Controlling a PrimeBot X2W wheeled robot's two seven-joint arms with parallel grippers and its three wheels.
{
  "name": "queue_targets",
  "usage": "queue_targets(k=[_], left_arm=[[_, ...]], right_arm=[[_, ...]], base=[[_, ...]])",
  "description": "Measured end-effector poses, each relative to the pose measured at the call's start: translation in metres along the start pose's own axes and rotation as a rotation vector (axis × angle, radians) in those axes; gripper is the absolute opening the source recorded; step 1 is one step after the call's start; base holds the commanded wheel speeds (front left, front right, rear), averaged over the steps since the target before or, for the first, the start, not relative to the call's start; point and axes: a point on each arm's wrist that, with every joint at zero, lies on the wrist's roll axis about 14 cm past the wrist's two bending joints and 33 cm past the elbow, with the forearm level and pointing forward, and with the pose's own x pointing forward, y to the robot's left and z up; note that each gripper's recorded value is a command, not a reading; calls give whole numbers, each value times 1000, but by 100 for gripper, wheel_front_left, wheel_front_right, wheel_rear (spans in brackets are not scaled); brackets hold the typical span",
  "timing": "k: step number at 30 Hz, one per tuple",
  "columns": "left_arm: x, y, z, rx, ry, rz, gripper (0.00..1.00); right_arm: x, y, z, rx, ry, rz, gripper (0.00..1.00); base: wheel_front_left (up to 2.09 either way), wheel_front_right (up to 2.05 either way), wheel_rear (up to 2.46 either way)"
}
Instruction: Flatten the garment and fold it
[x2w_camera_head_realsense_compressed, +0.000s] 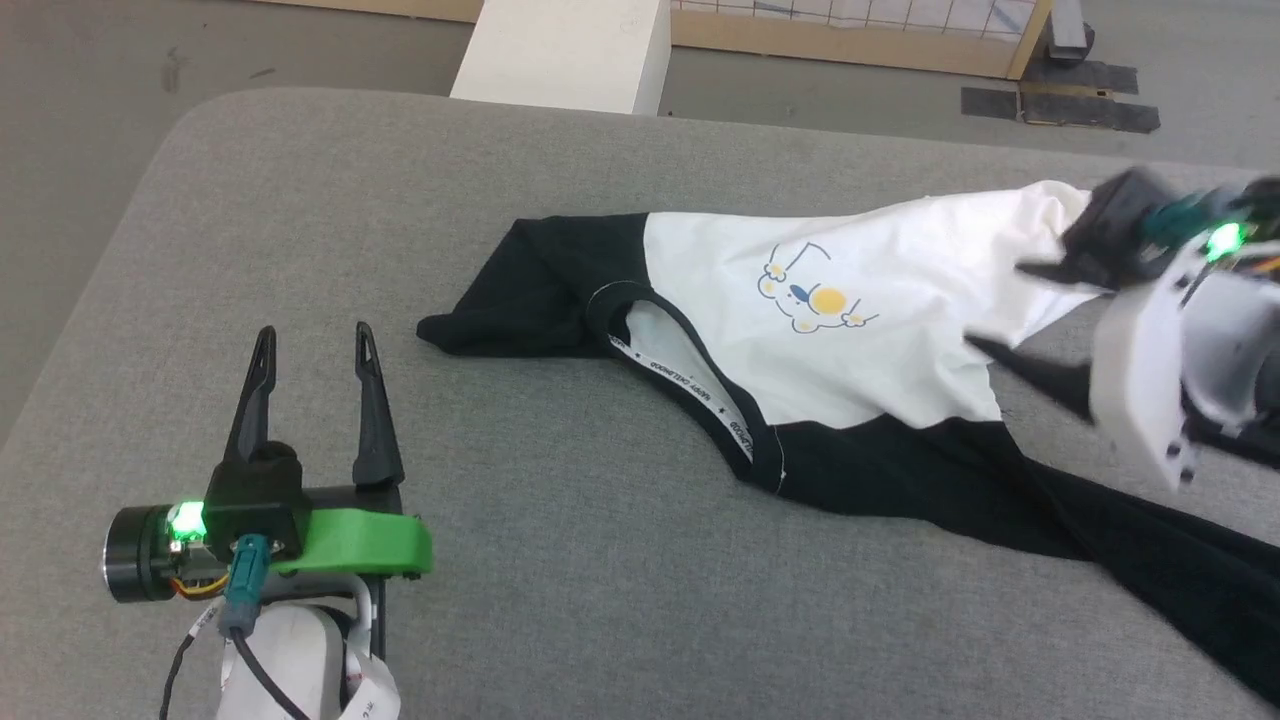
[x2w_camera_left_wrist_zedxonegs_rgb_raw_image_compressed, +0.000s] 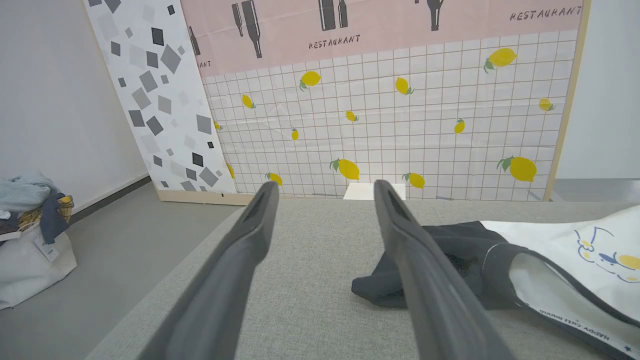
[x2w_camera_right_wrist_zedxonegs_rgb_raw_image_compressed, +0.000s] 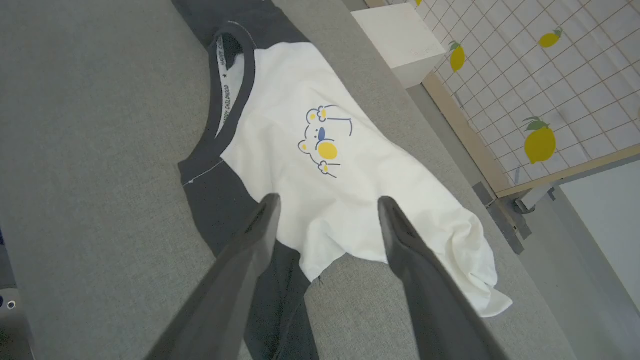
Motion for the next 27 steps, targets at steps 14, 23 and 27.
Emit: queue_targets(k=[14,23,27], left_arm=[[-1,2,-21,6,64,16,100],[-1,7,-29,12,88,39,100],[0,7,-27,3,81,37,100]], right_arm=[[50,71,-118,109,374,218,100],[60,86,-143,98,421,235,0],[58,83,-132,88,322,205,0]], base=[[0,0,0],[0,0,0],[0,0,0]])
